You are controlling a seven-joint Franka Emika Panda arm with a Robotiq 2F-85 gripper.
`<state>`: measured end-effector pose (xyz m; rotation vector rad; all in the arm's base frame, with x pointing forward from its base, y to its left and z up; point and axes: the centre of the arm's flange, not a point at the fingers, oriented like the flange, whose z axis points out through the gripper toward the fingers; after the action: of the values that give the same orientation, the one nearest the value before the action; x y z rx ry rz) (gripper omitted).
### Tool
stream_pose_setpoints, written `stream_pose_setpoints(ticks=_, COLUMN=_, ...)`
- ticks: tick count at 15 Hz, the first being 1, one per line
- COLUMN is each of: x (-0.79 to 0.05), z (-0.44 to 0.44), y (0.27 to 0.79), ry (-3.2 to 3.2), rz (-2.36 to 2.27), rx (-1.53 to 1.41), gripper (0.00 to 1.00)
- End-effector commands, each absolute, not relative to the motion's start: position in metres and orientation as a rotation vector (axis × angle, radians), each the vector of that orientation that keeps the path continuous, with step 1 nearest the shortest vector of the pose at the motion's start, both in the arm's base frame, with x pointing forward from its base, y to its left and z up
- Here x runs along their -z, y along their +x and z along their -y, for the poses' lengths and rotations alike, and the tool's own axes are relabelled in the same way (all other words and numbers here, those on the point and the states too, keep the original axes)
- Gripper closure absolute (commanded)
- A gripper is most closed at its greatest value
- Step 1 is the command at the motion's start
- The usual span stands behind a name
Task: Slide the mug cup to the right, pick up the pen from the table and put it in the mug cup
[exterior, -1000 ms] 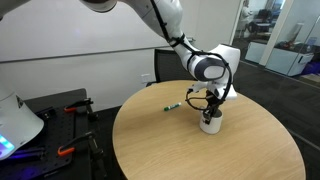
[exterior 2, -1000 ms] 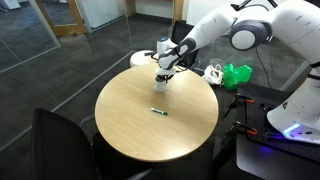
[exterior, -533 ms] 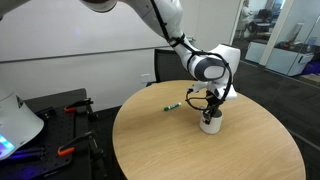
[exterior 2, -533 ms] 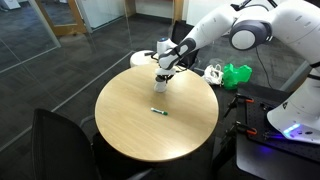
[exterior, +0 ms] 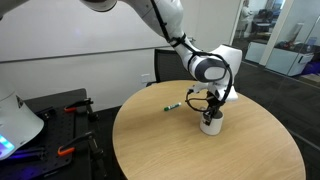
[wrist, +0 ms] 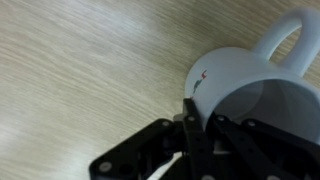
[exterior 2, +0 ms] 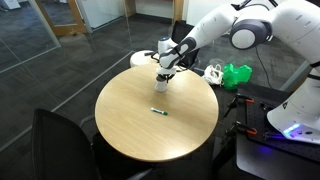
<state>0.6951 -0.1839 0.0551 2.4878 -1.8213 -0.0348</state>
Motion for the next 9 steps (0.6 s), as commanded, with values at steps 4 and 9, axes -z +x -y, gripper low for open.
stream_pose_setpoints(ticks=4, x=-0.052, z=0.198, y=0.655, ry=2.425, rz=1.905, rx=0.133, gripper=0.98)
stream_pose_setpoints(ticks=9, x=-0.051, z=0.205, y=0.628, ry=2.393, rz=1.926, rx=0.155, gripper=0.98)
